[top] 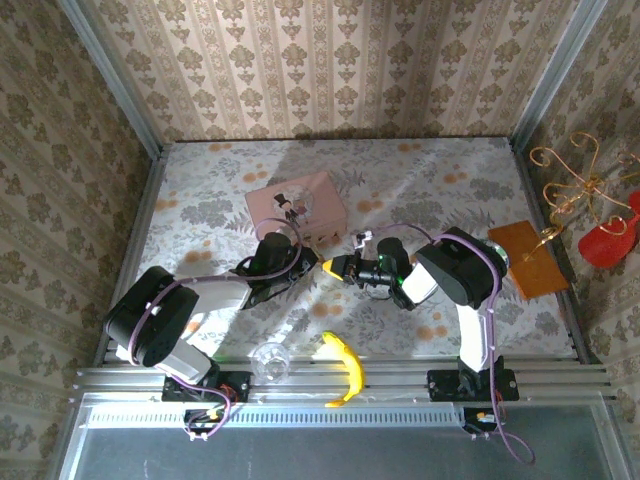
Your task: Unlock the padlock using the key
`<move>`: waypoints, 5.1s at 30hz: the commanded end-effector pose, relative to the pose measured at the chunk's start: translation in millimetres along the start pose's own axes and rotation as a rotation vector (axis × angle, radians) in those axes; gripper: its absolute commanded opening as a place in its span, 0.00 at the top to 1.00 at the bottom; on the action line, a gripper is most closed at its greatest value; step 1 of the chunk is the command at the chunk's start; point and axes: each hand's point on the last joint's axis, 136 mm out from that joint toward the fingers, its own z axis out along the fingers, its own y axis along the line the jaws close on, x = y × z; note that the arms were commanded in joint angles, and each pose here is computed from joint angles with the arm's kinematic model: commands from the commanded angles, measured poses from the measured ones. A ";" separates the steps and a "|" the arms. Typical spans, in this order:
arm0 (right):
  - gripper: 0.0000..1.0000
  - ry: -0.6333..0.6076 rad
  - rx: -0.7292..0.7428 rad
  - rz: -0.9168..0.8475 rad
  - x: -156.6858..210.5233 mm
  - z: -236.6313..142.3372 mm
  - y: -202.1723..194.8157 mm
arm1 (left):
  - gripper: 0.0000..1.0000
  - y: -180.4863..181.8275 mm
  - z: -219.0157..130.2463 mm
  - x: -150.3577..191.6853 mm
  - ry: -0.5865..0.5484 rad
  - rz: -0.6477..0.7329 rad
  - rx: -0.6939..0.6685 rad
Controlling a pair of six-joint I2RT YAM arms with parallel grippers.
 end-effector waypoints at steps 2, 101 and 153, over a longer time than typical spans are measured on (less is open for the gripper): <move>1.00 -0.256 0.120 0.098 -53.8 -24.6 -41.5 | 0.81 -0.5 -6.8 16.5 0.078 0.004 0.036; 0.65 0.104 0.669 -0.680 -79.7 36.4 4.7 | 0.00 7.9 -11.7 -110.7 -0.123 0.435 -0.384; 0.78 0.121 0.620 -0.593 -64.2 38.1 -15.3 | 0.00 25.8 -32.4 -117.8 -0.136 0.501 -0.529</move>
